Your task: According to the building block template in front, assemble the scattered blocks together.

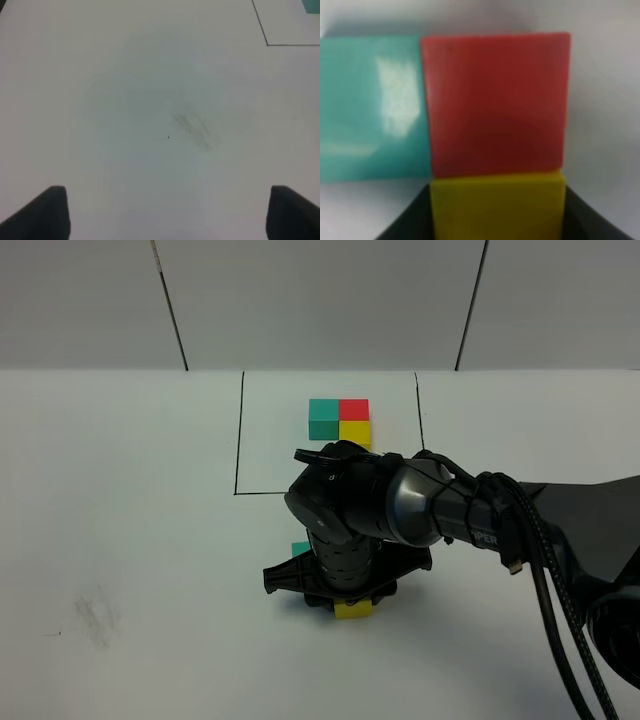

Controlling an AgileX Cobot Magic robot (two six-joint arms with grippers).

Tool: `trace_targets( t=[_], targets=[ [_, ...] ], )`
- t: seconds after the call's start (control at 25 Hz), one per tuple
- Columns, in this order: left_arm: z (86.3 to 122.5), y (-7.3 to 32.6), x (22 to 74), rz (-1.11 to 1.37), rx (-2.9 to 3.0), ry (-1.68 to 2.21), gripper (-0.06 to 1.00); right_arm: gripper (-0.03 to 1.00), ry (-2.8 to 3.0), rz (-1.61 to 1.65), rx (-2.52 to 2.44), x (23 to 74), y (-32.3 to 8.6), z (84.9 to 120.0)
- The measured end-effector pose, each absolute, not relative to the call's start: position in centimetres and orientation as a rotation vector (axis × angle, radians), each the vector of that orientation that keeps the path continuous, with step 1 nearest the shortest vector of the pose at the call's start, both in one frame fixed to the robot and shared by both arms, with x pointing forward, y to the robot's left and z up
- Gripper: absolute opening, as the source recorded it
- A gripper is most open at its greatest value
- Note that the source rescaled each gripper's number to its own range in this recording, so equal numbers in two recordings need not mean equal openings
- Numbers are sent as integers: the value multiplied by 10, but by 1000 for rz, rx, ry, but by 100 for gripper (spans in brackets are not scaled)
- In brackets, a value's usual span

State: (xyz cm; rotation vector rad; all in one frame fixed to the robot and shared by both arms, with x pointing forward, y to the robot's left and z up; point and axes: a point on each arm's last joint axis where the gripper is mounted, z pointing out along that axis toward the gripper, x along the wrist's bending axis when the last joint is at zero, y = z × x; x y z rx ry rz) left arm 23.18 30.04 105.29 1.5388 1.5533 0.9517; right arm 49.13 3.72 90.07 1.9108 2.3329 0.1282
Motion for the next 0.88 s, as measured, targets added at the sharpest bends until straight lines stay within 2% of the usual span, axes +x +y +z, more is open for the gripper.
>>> trace_targets(
  t=[0.88],
  targets=[
    [1053,300,232,952,1539,1553,81,5,2383,98,1903,490,40,894]
  ],
)
